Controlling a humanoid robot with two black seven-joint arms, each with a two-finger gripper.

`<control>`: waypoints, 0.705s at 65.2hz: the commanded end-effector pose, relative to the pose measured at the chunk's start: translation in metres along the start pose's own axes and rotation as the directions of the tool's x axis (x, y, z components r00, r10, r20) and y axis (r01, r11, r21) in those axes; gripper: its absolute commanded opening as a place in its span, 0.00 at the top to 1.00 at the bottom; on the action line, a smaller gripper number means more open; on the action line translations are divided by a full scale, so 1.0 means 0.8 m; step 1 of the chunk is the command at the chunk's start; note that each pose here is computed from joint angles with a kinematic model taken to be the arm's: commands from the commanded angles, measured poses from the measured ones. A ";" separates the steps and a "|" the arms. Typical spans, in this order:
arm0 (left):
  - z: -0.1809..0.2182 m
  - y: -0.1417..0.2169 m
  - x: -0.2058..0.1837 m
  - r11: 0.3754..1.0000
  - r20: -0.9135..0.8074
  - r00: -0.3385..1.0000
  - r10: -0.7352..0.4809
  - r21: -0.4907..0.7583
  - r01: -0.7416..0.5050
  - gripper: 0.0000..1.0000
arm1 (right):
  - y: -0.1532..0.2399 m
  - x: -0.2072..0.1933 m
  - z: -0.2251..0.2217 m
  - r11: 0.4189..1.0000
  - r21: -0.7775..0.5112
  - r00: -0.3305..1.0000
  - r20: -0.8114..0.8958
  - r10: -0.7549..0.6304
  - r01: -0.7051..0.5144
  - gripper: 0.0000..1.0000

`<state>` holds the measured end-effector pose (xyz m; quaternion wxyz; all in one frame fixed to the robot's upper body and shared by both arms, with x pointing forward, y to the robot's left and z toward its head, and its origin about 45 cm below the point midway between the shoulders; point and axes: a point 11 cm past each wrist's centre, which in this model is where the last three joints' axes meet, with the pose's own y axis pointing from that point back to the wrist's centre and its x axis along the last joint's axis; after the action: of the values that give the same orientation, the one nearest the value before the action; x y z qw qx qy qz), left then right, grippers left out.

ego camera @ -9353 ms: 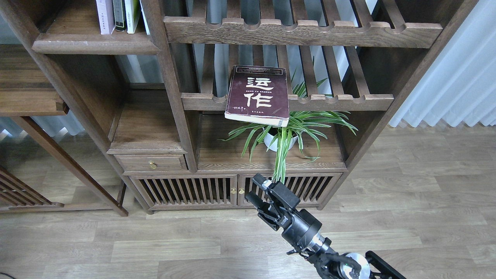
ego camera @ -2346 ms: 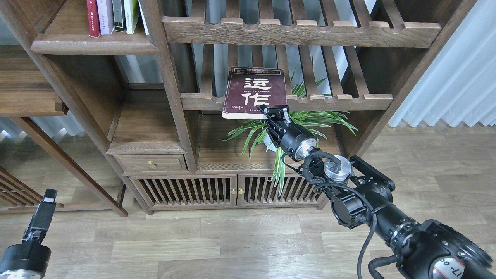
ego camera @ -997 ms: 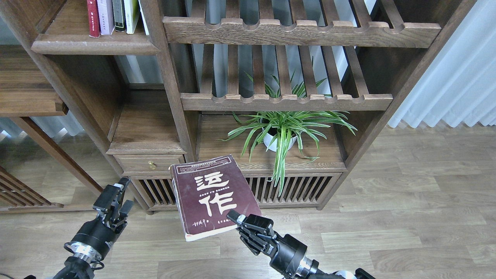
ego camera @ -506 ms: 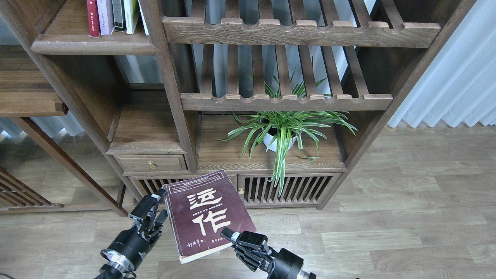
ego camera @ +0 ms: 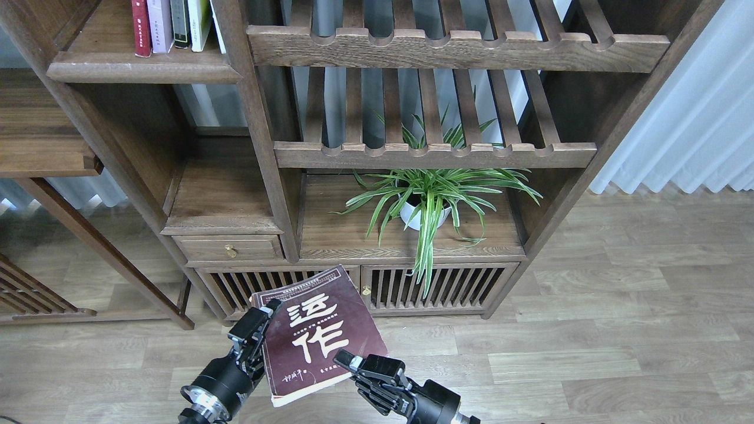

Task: Organize books on shelf
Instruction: 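Bring the left gripper to the dark red book and grasp it, then carry the dark red book away with the left gripper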

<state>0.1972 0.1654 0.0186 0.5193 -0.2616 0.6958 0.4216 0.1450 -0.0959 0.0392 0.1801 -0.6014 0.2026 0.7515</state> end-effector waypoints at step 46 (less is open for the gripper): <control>0.198 0.073 -0.019 0.972 0.236 0.962 0.136 -0.218 -0.083 0.94 | 0.005 0.009 -0.002 0.998 -0.035 0.994 -0.094 0.055 -0.058 0.02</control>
<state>0.2226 0.2720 0.0129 0.5292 -0.2285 0.6348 0.5146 0.1415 -0.0961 0.0346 0.1402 -0.6317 0.2056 0.7342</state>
